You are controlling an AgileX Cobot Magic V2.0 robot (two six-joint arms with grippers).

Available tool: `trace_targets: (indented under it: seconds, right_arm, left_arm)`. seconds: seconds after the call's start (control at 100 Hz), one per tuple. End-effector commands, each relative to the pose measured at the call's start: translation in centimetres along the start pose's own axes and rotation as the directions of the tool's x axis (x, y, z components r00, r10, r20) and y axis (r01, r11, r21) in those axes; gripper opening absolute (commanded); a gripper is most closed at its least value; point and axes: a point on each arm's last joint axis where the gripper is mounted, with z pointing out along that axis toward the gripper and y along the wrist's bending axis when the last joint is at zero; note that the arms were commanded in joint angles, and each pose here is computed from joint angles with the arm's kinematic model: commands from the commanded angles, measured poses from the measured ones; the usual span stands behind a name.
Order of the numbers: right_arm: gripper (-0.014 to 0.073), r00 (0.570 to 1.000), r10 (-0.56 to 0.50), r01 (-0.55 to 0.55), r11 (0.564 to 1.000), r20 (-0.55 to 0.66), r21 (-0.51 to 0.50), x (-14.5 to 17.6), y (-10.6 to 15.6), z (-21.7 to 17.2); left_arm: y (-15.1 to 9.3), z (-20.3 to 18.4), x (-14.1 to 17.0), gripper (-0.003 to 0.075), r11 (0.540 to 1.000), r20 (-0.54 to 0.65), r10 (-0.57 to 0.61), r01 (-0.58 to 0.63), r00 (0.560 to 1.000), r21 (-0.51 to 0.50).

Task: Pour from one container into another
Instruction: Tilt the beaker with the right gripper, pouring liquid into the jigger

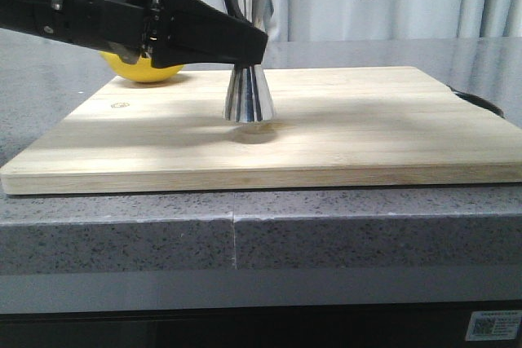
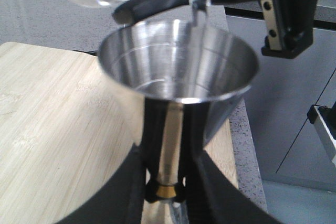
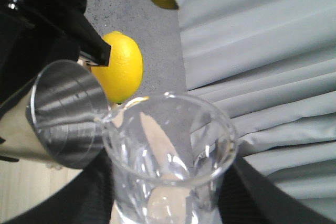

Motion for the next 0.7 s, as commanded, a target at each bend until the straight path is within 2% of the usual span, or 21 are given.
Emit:
trace_targets:
  seconds: [0.0, 0.69]
  right_arm:
    - [0.0193, 0.999, -0.011, 0.009, 0.997, 0.04, 0.071, -1.03, -1.97, -1.08]
    - [0.0193, 0.999, -0.043, 0.041, 0.997, 0.031, 0.071, -1.0, -2.05, -1.09]
  left_arm:
    - [-0.66, -0.36, -2.86, -0.0019, 0.999, 0.108, 0.03, -0.031, 0.994, 0.015]
    - [-0.67, -0.36, -2.84, -0.0019, 0.999, 0.107, 0.03, -0.032, 0.994, 0.016]
